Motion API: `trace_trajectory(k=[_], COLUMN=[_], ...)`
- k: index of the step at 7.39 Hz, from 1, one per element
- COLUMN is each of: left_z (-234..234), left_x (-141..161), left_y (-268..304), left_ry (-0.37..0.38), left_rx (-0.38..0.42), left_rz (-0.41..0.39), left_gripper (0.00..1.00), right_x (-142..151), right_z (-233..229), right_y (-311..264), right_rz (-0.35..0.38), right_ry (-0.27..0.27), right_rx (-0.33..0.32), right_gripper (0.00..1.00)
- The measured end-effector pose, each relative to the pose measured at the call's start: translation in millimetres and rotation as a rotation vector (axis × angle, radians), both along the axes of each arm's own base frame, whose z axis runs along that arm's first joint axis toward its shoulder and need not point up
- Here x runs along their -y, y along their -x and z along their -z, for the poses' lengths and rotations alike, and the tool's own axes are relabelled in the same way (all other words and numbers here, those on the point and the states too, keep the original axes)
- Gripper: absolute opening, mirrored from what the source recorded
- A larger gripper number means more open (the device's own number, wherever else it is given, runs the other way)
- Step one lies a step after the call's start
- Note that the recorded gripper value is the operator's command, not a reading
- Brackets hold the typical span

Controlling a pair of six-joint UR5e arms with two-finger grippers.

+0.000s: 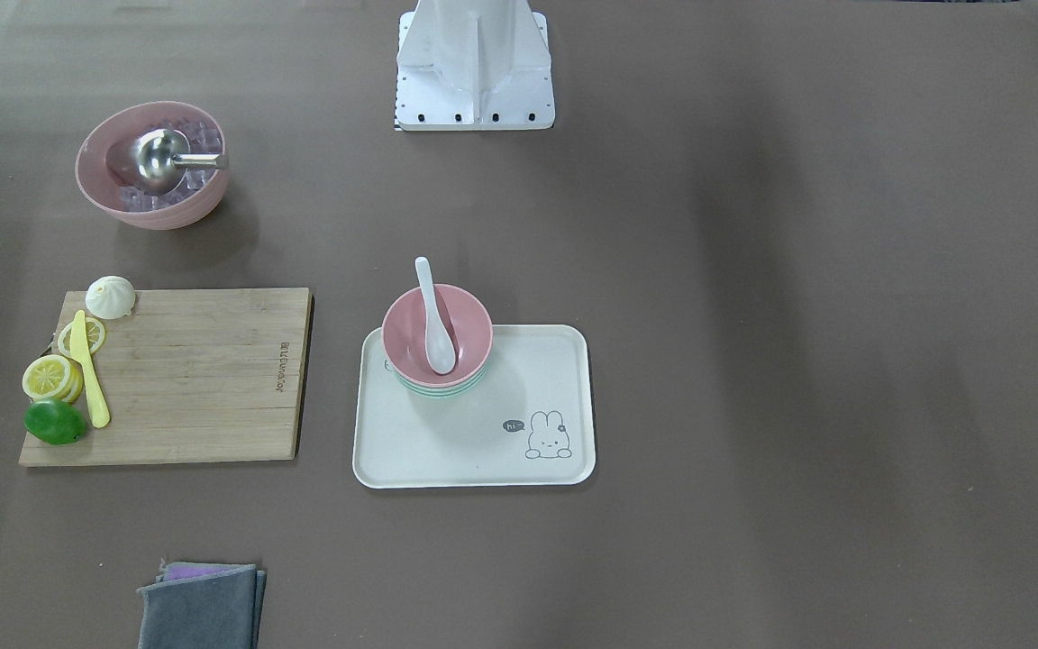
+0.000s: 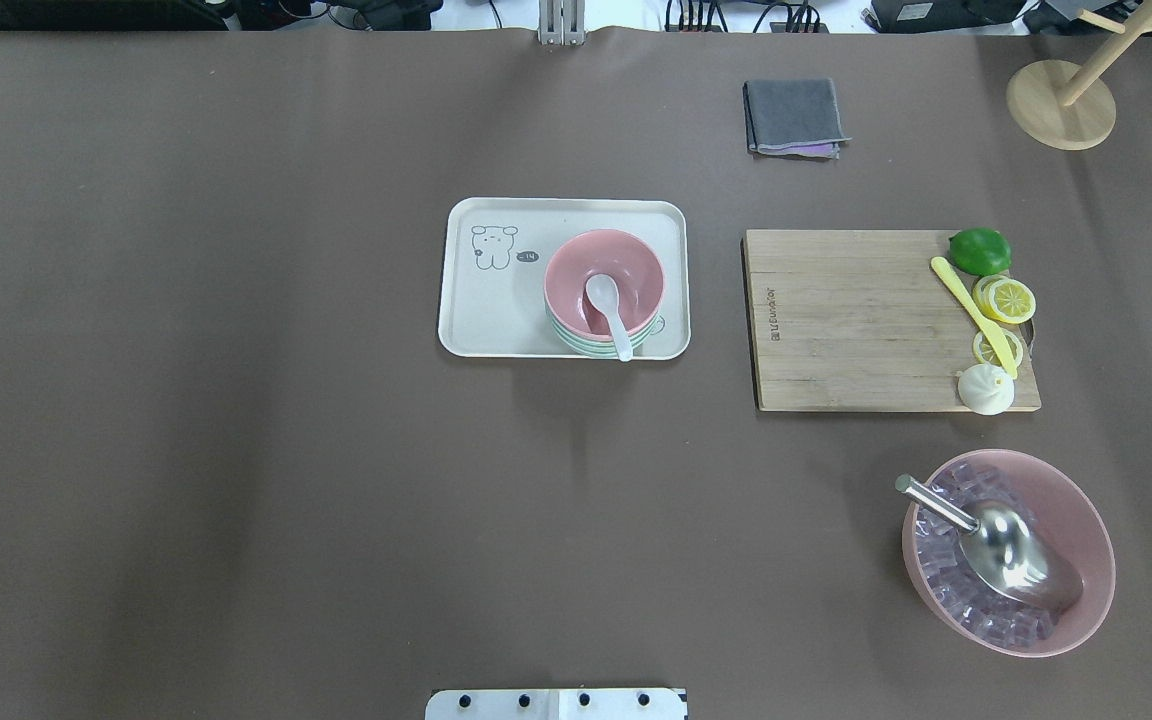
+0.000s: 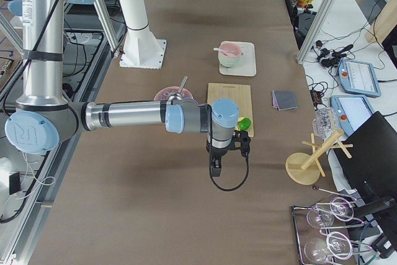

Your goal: Stack pink bowl on green and place spoon

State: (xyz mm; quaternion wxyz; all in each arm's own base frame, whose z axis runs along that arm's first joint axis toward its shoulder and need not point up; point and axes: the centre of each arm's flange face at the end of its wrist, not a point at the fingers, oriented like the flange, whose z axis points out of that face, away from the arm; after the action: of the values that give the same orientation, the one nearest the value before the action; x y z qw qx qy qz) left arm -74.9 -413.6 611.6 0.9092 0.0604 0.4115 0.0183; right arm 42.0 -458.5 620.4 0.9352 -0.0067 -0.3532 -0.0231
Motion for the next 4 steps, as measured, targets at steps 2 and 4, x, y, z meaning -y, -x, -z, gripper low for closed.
trace_trajectory(k=[2,4], left_z=[-1.2,-3.2], left_x=[0.0,-0.6], left_y=[0.3,0.4], left_ry=[0.002,0.006], left_rx=[0.005,0.007], left_rz=[0.000,0.001], left_gripper=[0.98,0.98], right_x=[0.4,0.6], right_z=[1.9,4.2], right_y=[0.5,1.0], right_rz=[0.000,0.000], right_ry=[-0.003,-0.006], right_rx=[0.006,0.013], right_gripper=[1.00,1.00])
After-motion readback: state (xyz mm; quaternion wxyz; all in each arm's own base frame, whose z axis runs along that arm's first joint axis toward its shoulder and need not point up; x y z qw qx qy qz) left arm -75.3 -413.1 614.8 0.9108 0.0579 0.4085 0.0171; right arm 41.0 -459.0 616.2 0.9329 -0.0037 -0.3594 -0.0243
